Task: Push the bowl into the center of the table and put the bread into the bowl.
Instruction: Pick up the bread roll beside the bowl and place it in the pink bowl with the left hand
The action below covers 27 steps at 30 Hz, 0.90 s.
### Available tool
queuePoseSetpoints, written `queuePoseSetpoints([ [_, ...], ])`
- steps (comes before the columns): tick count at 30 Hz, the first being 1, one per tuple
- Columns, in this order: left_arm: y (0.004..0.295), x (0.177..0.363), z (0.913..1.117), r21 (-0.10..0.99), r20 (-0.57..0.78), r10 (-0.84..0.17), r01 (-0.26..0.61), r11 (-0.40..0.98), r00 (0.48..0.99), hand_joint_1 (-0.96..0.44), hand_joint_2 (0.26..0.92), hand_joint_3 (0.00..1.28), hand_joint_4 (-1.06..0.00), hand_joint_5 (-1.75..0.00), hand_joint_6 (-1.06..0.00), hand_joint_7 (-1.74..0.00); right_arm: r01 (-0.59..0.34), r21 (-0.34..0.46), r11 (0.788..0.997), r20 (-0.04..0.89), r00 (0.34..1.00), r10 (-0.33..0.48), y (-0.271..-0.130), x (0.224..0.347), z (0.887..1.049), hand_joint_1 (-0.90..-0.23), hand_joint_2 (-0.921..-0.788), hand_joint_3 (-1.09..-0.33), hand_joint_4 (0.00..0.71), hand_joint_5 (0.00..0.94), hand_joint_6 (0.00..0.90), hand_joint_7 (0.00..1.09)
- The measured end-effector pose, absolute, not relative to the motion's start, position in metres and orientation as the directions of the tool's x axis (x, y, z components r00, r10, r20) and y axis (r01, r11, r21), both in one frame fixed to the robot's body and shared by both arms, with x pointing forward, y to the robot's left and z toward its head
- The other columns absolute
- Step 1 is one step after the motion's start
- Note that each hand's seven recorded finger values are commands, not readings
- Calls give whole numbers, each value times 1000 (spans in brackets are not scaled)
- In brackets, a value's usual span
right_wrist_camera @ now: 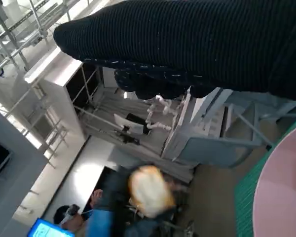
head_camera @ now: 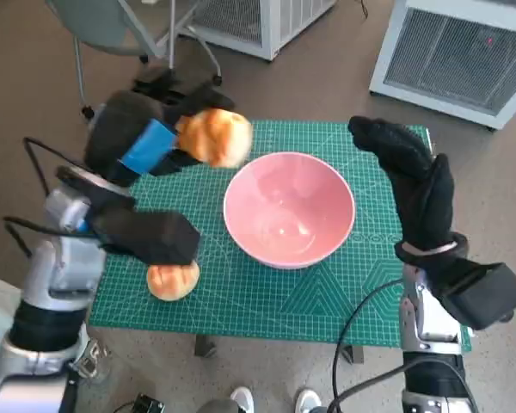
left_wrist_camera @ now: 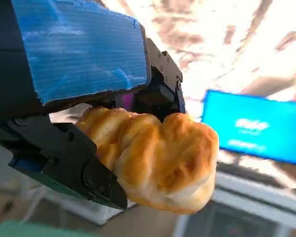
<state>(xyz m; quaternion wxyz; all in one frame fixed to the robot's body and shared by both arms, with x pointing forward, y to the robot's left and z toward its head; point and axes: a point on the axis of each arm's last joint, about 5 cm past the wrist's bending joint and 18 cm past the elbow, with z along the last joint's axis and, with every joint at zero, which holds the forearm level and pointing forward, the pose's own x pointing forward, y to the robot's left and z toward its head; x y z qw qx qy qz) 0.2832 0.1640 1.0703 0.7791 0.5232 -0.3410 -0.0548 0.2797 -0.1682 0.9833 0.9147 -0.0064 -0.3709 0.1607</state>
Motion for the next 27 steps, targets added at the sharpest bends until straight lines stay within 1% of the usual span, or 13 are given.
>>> queuePoseSetpoints([
  [5, 143, 283, 1062, 877, 425, -514, -198, 439, 745, 1, 914, 17, -806, -1103, -664, -1058, -289, -128, 949, 676, 674, 296, -169, 279, 983, -697, -921, -767, 211, 4, -1, 564],
  [9, 122, 284, 1051, 909, 367, -591, -143, 392, 718, 1, 918, 16, -802, -1094, -647, -1088, -288, -126, 949, 674, 677, 295, -169, 279, 981, -691, -921, -769, 210, 4, -1, 563],
  [14, 108, 288, 1036, 941, 291, -656, -85, 327, 696, 1, 920, 36, -768, -1118, -625, -1125, -286, -124, 950, 670, 682, 293, -170, 277, 980, -689, -921, -770, 210, 3, -1, 562],
  [19, 101, 297, 1025, 963, 215, -678, -37, 267, 703, 1, 919, 44, -754, -1152, -627, -1105, -280, -125, 952, 673, 681, 289, -171, 276, 980, -684, -921, -777, 209, 3, -1, 563],
  [27, 98, 305, 1014, 971, 136, -670, 35, 235, 730, 2, 919, 47, -742, -1197, -638, -1062, -274, -128, 953, 682, 673, 285, -172, 273, 981, -685, -921, -783, 208, 2, -1, 560],
])
